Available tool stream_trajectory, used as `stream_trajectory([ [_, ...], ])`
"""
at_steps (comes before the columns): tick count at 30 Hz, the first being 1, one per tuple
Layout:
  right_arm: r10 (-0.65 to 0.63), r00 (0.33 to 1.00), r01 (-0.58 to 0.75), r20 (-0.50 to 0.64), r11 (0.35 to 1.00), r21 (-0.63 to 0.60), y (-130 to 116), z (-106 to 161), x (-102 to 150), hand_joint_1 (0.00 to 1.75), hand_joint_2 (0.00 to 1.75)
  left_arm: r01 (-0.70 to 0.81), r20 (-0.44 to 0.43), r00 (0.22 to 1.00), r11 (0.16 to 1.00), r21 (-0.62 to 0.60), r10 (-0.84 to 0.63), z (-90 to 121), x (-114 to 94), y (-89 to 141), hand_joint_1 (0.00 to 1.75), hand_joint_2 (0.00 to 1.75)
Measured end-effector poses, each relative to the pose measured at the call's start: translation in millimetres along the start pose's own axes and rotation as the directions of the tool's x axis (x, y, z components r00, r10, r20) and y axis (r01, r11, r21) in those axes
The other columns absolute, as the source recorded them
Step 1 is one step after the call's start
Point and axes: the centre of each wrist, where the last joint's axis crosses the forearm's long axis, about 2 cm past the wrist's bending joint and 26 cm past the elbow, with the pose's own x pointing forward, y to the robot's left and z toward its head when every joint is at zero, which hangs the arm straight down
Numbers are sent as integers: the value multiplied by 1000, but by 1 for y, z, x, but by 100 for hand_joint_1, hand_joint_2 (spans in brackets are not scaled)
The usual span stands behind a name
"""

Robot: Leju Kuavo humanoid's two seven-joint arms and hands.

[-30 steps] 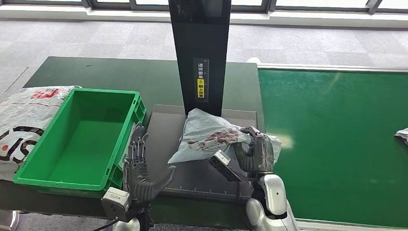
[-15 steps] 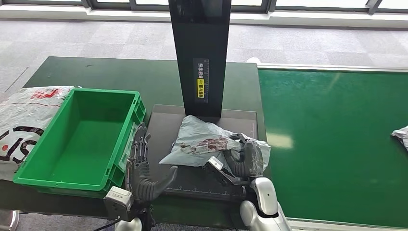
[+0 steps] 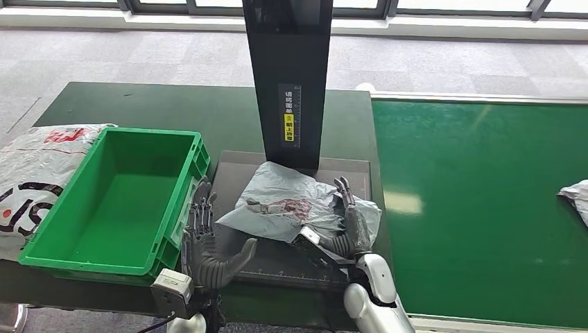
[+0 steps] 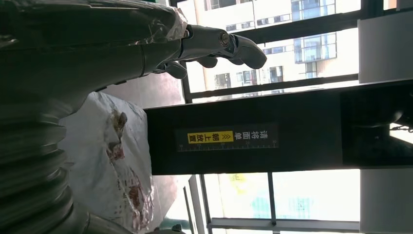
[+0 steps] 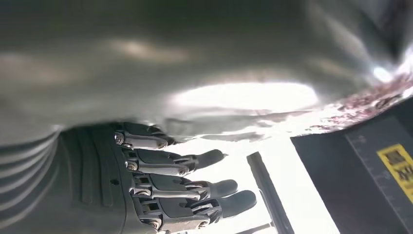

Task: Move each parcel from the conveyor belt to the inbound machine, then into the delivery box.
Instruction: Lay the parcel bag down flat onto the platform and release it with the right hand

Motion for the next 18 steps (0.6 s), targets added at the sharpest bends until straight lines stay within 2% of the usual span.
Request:
stream_trajectory([
  [8, -24, 999, 27, 36, 997, -79, -8, -1, 5, 0, 0, 2, 0, 1000, 1000, 1, -2, 0, 0, 0, 0, 175],
  [12, -46, 996, 62, 82, 977, -202, -19, -1, 8, 0, 0, 6, 1, 1000, 1000, -2, -6, 0, 0, 0, 0, 175],
  [18, -11, 965, 125, 261, 897, -425, -53, -8, 19, 0, 0, 24, 0, 1000, 1000, -19, -24, 1, -2, -1, 0, 175],
])
